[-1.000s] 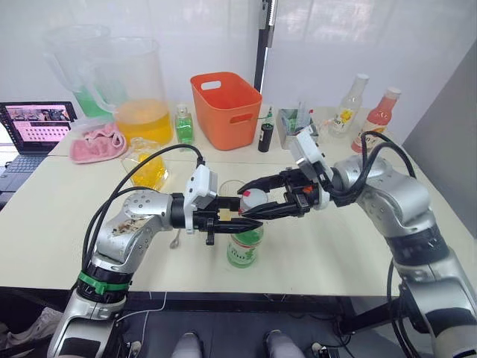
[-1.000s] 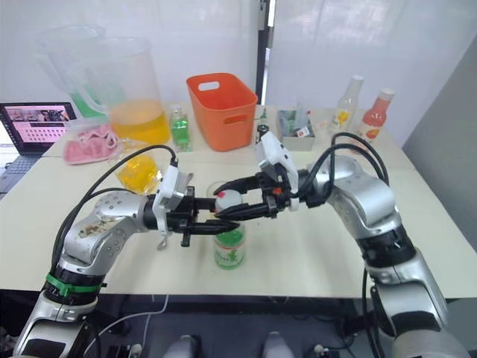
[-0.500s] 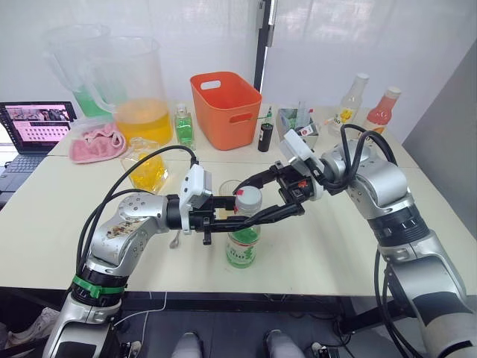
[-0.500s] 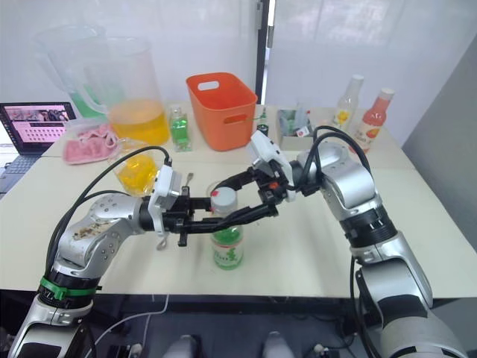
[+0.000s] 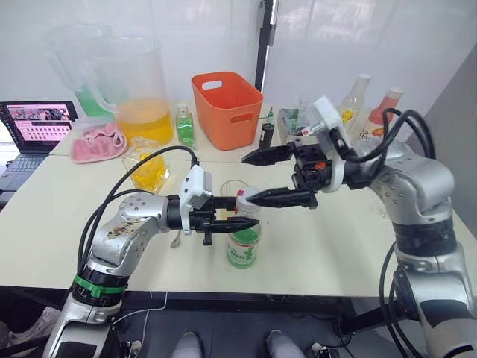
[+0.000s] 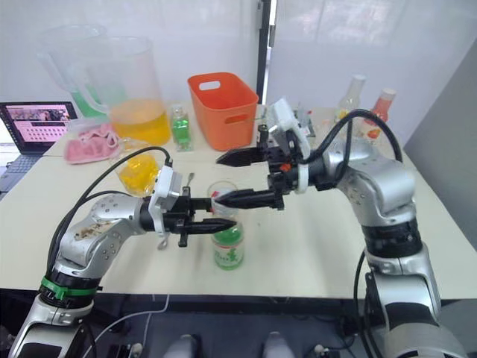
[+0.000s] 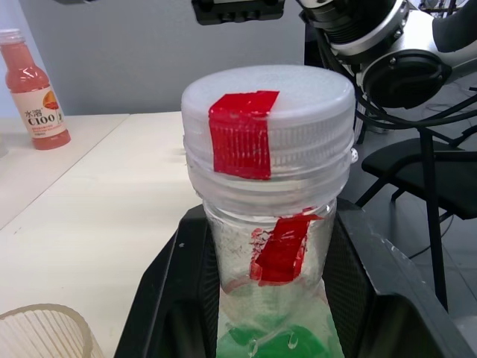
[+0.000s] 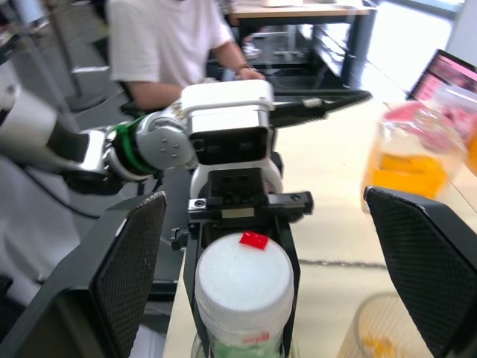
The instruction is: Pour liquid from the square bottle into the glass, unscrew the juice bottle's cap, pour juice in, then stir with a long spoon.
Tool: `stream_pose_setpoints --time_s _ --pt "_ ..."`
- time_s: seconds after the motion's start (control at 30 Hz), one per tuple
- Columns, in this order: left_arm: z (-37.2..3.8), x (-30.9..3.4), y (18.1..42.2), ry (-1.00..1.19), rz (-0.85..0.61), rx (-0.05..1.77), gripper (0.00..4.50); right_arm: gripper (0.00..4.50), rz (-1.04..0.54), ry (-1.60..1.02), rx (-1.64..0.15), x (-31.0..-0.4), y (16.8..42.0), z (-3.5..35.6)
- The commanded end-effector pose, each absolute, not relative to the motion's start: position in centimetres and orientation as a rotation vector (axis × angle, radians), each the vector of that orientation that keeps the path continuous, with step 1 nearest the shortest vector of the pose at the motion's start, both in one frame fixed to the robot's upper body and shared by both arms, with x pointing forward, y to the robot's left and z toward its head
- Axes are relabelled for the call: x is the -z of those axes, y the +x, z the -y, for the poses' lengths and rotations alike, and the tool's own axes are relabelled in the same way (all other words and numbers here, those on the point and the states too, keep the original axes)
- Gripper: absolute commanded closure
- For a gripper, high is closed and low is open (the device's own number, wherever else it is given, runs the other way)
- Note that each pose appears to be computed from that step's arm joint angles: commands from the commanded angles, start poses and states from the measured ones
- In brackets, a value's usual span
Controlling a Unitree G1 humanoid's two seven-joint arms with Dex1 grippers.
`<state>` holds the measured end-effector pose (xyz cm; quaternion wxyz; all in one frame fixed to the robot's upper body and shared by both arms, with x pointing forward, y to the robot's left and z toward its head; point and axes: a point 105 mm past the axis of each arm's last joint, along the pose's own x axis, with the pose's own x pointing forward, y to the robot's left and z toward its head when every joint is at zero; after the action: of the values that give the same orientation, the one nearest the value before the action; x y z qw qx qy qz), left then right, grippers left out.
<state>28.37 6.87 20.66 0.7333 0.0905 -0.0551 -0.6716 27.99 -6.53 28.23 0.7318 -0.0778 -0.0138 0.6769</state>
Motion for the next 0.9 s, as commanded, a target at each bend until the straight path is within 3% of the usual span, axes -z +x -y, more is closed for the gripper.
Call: stream_pose_setpoints --time_s 0.03,0.33,0.8,0.9 --pt "-6.5 -20.2 28.5 0.199 0.098 1.505 3.09 0.02 0.029 -0.148 -1.369 -28.3 27.2 7.0" --pt "-5.6 -20.1 29.3 0.185 0.097 1.544 3.09 0.02 0.037 -0.203 -1.22 -27.6 25.4 5.6" --pt "-5.4 -19.6 29.6 0.178 0.094 1.562 3.09 0.02 -0.017 -0.185 -1.13 -26.5 25.6 5.7" --pt "-5.4 -19.5 29.6 0.18 0.093 1.561 3.09 0.85 -0.008 -0.167 -1.123 -26.6 25.8 5.7"
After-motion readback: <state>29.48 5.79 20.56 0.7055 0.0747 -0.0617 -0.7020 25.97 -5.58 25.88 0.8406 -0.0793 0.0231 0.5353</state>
